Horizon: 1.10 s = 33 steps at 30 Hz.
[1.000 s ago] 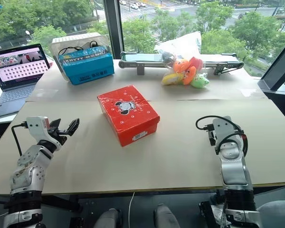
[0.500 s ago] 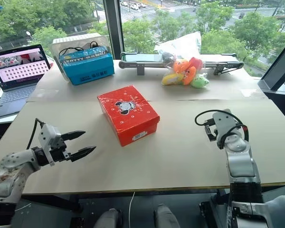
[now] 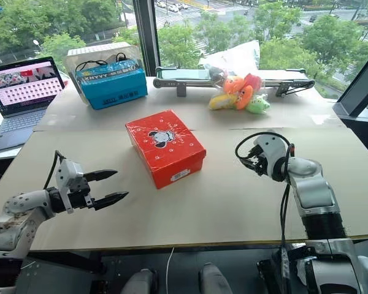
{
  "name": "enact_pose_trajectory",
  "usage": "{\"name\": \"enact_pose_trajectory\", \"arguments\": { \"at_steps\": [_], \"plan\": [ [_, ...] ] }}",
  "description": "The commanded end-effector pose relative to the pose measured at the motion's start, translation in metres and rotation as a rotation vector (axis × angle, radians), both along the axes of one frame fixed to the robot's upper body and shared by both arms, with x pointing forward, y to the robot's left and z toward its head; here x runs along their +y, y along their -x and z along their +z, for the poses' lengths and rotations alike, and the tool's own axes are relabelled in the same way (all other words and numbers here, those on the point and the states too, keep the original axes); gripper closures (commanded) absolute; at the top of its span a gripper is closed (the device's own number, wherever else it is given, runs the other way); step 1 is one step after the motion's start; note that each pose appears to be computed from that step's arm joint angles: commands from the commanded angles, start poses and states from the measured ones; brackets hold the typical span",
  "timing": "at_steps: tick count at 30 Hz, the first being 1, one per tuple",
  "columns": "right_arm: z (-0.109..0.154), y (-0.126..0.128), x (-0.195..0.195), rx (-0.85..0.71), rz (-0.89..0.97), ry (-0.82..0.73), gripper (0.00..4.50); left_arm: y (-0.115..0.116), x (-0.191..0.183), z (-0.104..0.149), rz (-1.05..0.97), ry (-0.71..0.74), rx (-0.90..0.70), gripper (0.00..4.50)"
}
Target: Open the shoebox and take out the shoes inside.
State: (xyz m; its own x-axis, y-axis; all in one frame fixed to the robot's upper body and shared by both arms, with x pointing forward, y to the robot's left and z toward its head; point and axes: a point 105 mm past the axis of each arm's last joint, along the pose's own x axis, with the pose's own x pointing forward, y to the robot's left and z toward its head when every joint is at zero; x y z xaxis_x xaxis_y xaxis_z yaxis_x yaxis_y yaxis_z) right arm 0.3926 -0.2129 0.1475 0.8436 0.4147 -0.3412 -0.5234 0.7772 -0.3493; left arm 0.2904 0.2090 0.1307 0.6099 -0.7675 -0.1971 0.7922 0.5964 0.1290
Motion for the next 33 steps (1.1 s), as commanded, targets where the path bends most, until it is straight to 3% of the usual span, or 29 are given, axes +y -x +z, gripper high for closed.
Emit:
{"name": "enact_pose_trajectory", "arguments": {
  "at_steps": [1, 3, 8, 13, 17, 21, 29, 33],
  "plan": [
    [0.011, -0.010, 0.026, -0.050, 0.102, 0.018, 3.76, -0.003, -0.001, 0.010, -0.006, -0.006, -0.038, 0.00],
    [0.010, -0.010, 0.035, -0.046, 0.139, 0.009, 4.43, -0.004, -0.001, 0.010, 0.001, -0.008, -0.044, 0.00],
    [0.003, -0.017, 0.051, -0.052, 0.135, 0.009, 4.43, -0.014, 0.004, 0.009, 0.087, -0.002, -0.063, 0.00],
    [0.008, -0.041, 0.051, -0.122, -0.004, -0.070, 4.43, -0.049, 0.017, 0.006, 0.370, -0.008, -0.116, 0.00],
    [0.009, -0.051, 0.076, -0.147, -0.002, -0.137, 4.43, -0.067, -0.009, 0.002, 0.473, 0.071, -0.101, 0.00],
    [0.010, -0.056, 0.092, -0.154, 0.012, -0.147, 4.43, -0.065, -0.041, -0.005, 0.457, 0.072, -0.100, 0.00],
    [0.011, -0.053, 0.092, -0.158, 0.041, -0.136, 4.43, -0.061, -0.013, -0.008, 0.558, 0.043, -0.092, 0.00],
    [0.007, -0.051, 0.099, -0.145, 0.063, -0.138, 4.43, -0.063, -0.016, -0.011, 0.575, 0.047, -0.088, 0.00]
  ]
}}
